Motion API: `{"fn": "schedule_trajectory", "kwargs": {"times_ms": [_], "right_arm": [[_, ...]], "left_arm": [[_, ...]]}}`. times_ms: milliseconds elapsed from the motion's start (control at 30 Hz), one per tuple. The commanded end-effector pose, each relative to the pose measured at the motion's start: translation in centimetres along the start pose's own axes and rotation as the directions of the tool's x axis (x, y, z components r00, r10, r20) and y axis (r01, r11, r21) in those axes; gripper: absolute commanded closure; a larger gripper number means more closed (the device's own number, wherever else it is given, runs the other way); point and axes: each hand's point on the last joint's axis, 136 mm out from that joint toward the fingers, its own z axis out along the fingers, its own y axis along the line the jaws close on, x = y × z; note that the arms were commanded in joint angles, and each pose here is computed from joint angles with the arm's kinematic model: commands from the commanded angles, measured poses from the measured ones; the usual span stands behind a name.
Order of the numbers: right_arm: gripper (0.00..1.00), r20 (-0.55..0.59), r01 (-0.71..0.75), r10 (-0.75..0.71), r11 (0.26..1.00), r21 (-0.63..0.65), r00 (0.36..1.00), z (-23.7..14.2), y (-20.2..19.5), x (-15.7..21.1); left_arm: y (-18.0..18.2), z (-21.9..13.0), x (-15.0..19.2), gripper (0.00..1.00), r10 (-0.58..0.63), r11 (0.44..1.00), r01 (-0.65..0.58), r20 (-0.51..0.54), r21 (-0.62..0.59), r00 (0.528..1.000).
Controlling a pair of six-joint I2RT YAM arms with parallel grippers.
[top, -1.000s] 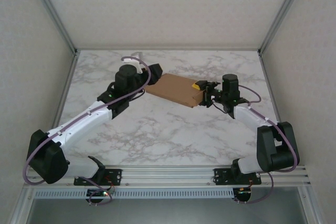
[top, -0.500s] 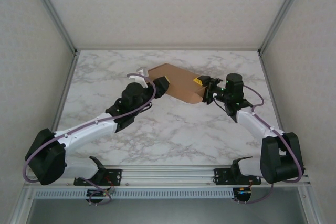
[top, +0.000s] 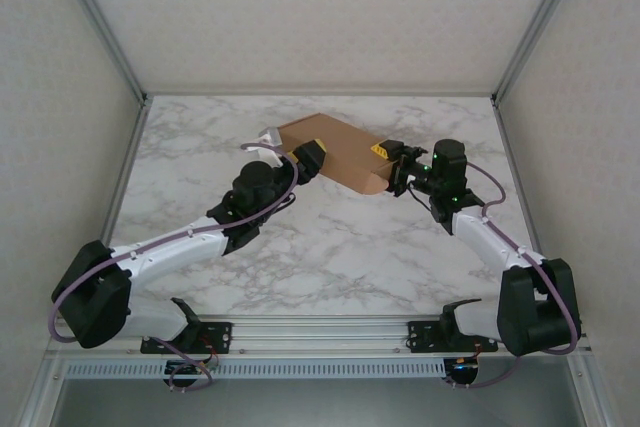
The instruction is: Fold the paper box
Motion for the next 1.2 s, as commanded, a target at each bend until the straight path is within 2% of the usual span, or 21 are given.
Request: {"fn": "schedule_trajectory", "kwargs": {"times_ms": [0, 67, 100, 300, 533, 800, 1000, 1167], "right_arm": [[0.69, -0.04, 0.065, -0.069, 0.993, -0.095, 0.997, -0.9, 3.4, 2.1], [0.69, -0.033, 0.077, -0.081, 0.992, -0.1, 0.996, -0.9, 3.6, 2.1], [0.69, -0.033, 0.095, -0.099, 0.99, -0.105, 0.995, -1.0, 3.9, 2.2], [0.69, -0.04, 0.153, -0.159, 0.98, -0.129, 0.986, -1.2, 5.0, 2.8], [0.7, -0.048, 0.172, -0.18, 0.974, -0.147, 0.982, -1.6, 5.9, 3.4], [0.7, -0.05, 0.237, -0.245, 0.964, -0.123, 0.968, -2.0, 6.1, 4.5], [0.7, -0.077, 0.23, -0.241, 0.965, -0.124, 0.967, -1.5, 6.0, 5.0], [0.71, -0.09, 0.221, -0.232, 0.969, -0.112, 0.969, -1.1, 5.5, 5.2]], "left_arm": [[1.6, -0.3, 1.0, 0.2, -0.07, 0.997, 0.07, -0.006, -0.041, 0.998], [2.4, -0.6, 1.0, 0.02, -0.147, 0.987, 0.148, 0.01, -0.066, 0.989], [2.5, -0.7, 1.0, 0.01, -0.17, 0.983, 0.17, 0.009, -0.064, 0.985], [1.6, -0.6, 1.2, 0.01, -0.271, 0.962, 0.269, -0.022, -0.051, 0.962], [3.0, 0.0, 1.6, 0.02, -0.368, 0.929, 0.365, -0.044, -0.066, 0.929], [3.7, 1.1, 1.0, 0.04, -0.39, 0.919, 0.386, -0.046, -0.086, 0.92], [3.9, 1.7, -0.3, 0.04, -0.389, 0.919, 0.387, -0.016, -0.08, 0.921], [3.5, 2.4, -1.3, 0.1, -0.4, 0.915, 0.399, 0.0, -0.06, 0.917]]}}
